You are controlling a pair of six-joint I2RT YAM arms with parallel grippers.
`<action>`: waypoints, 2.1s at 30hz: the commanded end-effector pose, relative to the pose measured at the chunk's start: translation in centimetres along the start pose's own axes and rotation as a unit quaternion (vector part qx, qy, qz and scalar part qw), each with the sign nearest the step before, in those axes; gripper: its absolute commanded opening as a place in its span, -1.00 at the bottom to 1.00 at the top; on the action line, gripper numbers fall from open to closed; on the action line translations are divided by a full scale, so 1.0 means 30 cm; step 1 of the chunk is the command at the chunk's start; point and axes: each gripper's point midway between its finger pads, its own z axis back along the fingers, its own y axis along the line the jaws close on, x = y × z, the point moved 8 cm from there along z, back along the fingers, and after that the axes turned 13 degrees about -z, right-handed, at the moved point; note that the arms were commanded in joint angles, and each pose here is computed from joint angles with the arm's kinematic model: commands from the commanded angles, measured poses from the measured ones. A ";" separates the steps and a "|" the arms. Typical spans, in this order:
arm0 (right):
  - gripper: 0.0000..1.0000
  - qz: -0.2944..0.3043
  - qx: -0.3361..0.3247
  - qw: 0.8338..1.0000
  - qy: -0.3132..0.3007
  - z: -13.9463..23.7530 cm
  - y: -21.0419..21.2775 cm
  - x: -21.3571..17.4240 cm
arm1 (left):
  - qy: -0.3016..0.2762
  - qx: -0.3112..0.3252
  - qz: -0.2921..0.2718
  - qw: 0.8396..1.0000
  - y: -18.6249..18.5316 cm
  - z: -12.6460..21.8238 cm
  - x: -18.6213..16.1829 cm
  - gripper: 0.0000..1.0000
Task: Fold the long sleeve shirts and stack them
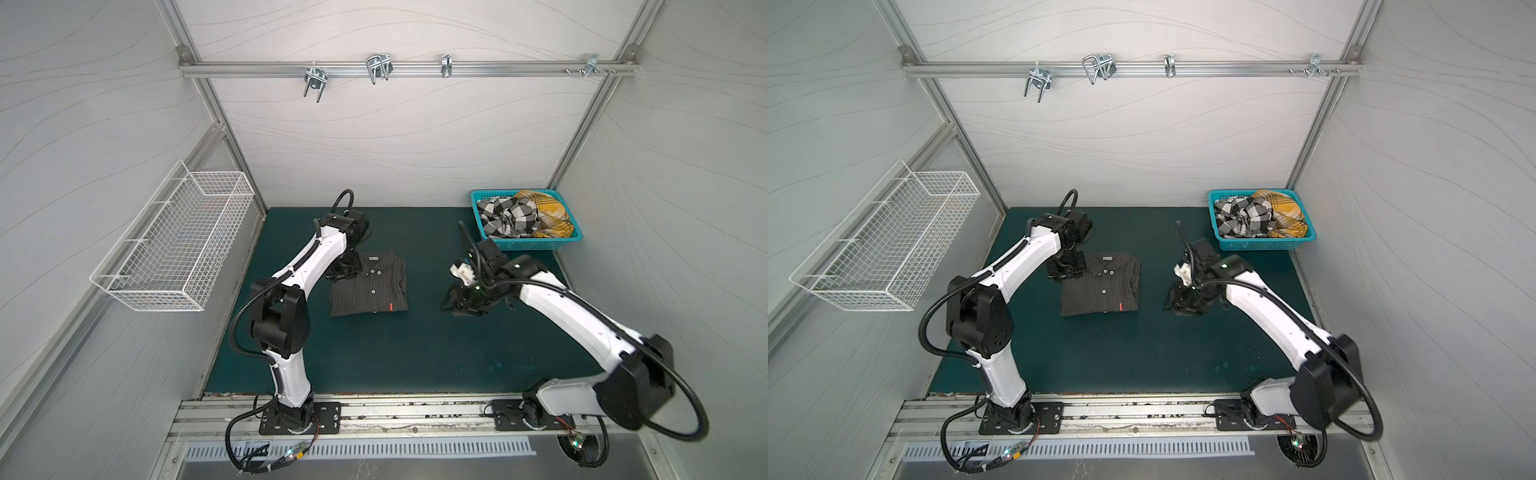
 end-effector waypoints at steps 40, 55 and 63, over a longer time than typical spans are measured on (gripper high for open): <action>-0.83 0.009 -0.059 0.997 0.040 -0.551 0.157 0.482 | 0.014 -0.185 -0.023 0.982 -0.097 -0.273 0.137 -0.62; -0.48 -0.036 -0.103 0.994 0.021 -0.379 -0.077 0.215 | 0.033 -0.232 -0.088 0.968 -0.267 -0.213 -0.192 -0.47; -0.18 -0.040 -0.156 0.987 0.013 -0.345 -0.148 0.212 | -0.033 -0.234 -0.065 0.969 -0.188 -0.025 -0.074 -0.25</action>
